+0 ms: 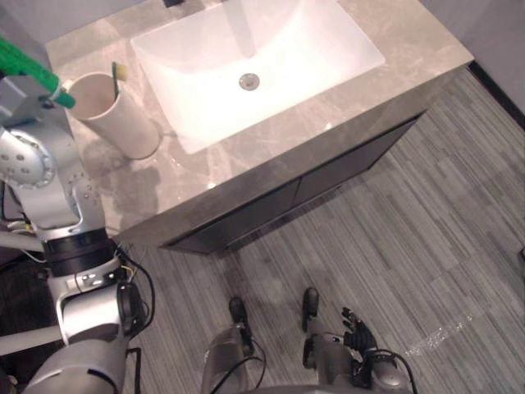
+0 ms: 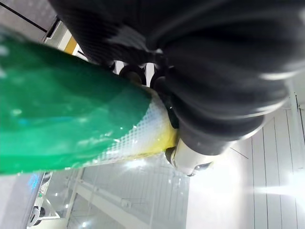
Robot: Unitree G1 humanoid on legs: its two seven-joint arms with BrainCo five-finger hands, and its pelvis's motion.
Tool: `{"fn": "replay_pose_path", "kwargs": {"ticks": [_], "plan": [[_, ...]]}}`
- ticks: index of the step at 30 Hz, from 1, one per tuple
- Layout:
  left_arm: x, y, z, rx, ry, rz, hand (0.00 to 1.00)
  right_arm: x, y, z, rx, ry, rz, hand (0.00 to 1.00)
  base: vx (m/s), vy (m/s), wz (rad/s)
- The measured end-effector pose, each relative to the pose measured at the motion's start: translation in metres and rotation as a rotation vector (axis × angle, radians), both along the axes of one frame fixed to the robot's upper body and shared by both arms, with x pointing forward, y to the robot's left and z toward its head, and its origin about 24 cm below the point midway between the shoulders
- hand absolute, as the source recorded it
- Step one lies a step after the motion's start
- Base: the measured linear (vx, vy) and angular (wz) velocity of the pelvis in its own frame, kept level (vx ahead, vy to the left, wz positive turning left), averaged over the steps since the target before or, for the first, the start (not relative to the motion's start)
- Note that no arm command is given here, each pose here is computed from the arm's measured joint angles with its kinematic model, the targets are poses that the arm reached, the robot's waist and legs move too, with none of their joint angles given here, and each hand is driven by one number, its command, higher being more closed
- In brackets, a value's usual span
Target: Organize washtable
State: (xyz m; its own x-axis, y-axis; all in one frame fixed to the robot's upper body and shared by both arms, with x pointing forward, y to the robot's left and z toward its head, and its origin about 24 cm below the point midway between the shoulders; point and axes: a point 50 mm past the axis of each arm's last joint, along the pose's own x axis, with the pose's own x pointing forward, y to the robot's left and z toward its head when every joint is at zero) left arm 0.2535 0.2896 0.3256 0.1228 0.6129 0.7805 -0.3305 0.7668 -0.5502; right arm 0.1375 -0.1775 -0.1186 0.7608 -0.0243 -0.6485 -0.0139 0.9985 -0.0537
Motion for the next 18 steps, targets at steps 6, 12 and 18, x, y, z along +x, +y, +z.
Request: {"fn": "replay_pose_path", "kwargs": {"ticks": [6,12,18], "plan": [[0.001,-0.001,0.0,0.003,0.006,-0.003,1.0,0.0,0.0,0.0,0.001,-0.001,-0.001,0.0,0.0,0.001,-0.04],[0.005,-0.002,-0.002,0.005,0.026,-0.008,1.0,0.0,0.0,0.0,0.001,-0.001,-0.002,0.0,0.0,0.0,-0.02],[0.011,-0.005,-0.004,0.024,0.063,-0.022,1.0,-0.001,0.001,0.0,0.006,0.001,-0.007,0.0,0.0,0.0,0.0]]}}
